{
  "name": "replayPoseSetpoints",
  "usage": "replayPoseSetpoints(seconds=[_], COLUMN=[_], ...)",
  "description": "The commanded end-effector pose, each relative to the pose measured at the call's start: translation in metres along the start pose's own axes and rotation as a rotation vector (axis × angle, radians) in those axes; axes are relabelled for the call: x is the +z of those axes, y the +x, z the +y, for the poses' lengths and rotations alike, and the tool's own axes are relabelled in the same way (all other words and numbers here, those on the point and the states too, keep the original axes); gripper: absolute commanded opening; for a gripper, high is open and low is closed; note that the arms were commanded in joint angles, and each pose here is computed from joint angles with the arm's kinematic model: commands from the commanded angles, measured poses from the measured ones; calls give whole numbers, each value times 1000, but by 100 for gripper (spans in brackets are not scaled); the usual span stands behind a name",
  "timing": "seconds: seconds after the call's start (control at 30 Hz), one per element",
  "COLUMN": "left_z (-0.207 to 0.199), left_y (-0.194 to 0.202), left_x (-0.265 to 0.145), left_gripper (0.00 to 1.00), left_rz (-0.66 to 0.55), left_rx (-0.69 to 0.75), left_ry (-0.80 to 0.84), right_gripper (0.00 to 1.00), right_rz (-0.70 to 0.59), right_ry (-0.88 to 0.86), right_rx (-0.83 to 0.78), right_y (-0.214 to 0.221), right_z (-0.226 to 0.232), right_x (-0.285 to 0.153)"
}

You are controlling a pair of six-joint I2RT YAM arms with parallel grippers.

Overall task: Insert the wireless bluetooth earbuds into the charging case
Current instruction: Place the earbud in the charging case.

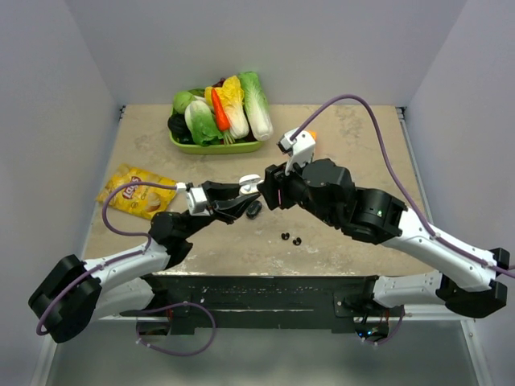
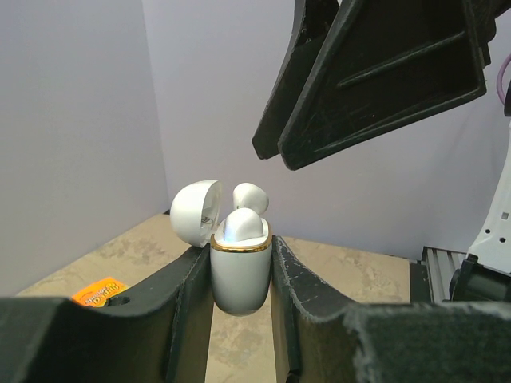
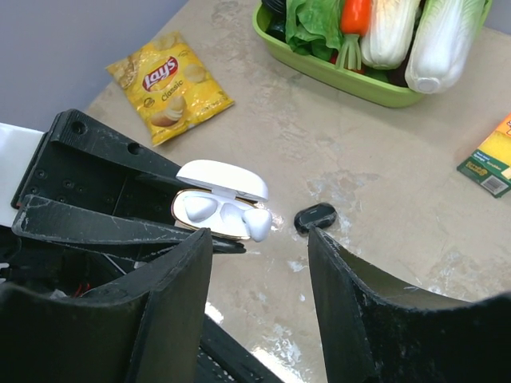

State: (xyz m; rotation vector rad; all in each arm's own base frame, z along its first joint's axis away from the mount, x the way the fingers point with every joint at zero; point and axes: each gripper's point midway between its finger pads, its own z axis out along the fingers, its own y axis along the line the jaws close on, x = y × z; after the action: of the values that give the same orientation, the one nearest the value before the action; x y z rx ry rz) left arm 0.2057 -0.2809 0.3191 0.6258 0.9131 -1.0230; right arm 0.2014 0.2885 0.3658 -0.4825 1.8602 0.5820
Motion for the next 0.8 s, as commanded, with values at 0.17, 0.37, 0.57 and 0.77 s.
replayPoseSetpoints(seconds=[0.17, 0.37, 0.57, 0.77], left_z=[-32, -32, -31, -29], left_y=[-142, -143, -142, -142], left_x=[-16, -15, -16, -15], left_gripper=[0, 0, 0, 0], left_rz=[-573, -574, -573, -575], left_rx=[263, 267, 268, 275], left_ry=[87, 88, 80, 70], right_gripper=[53, 51, 43, 42], right_rz=[-14, 1, 20, 37], right_ry=[20, 21, 10, 5], right_rx=[34, 40, 46, 59], right_y=[-5, 0, 3, 8], right_z=[-2, -3, -2, 0], right_x=[14, 20, 23, 26])
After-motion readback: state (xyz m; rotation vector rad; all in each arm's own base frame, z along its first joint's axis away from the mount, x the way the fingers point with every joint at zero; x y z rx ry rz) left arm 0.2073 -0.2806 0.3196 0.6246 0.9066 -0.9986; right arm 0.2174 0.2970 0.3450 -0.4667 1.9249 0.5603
